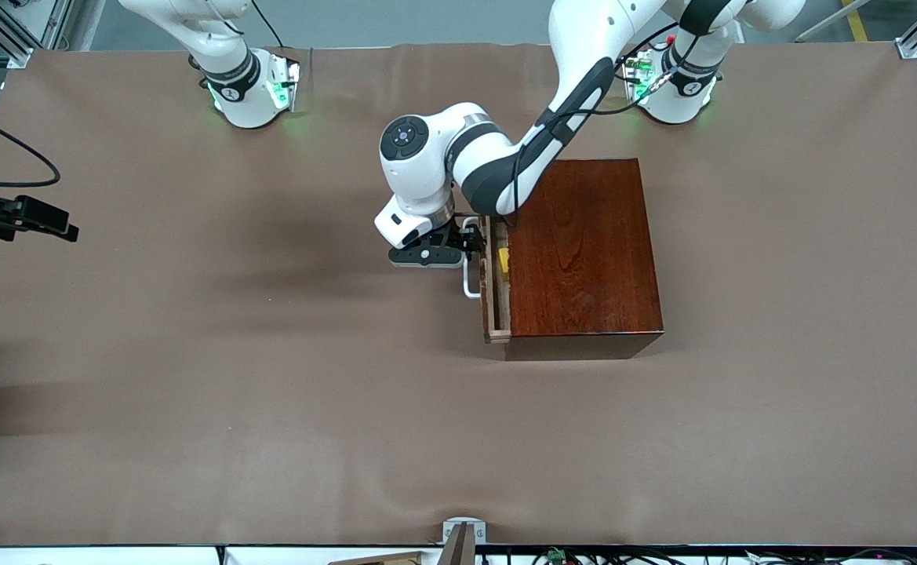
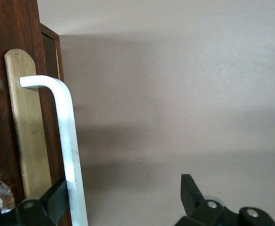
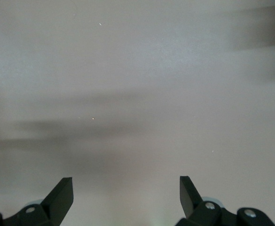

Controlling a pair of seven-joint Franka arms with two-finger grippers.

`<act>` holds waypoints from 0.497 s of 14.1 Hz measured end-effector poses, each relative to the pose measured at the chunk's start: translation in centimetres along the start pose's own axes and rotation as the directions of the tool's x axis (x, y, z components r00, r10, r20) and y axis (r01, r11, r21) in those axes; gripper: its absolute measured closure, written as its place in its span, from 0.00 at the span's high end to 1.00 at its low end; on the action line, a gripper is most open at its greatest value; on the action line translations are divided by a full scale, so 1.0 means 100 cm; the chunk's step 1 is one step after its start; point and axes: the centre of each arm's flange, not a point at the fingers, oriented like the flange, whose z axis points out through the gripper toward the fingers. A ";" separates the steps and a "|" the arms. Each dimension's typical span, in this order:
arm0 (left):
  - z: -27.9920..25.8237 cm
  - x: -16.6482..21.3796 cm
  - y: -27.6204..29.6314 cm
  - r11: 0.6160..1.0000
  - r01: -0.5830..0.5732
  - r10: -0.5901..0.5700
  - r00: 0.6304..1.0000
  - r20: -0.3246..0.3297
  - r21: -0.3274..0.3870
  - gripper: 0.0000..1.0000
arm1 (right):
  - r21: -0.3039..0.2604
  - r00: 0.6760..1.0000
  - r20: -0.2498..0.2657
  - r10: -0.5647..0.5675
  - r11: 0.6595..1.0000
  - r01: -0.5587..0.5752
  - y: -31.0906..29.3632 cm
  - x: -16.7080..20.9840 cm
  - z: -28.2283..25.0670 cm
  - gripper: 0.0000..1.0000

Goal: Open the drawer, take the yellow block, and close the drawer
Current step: 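Pull the drawer open by its handle with the left gripper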

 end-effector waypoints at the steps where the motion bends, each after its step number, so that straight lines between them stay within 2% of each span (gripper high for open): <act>1: 0.000 0.000 0.000 1.000 0.000 0.000 1.000 -0.001 -0.002 1.00 | 0.000 1.000 0.001 0.000 1.000 0.000 0.000 0.000 0.000 1.00; 5: -0.002 -0.002 0.007 0.999 -0.006 0.005 1.000 -0.022 -0.040 1.00 | 0.000 1.000 0.005 0.001 1.000 -0.001 0.001 0.001 0.003 1.00; 7: -0.006 -0.006 0.025 0.990 -0.008 0.001 0.999 -0.051 -0.142 1.00 | 0.000 1.000 0.006 0.001 1.000 -0.001 0.001 0.001 0.003 1.00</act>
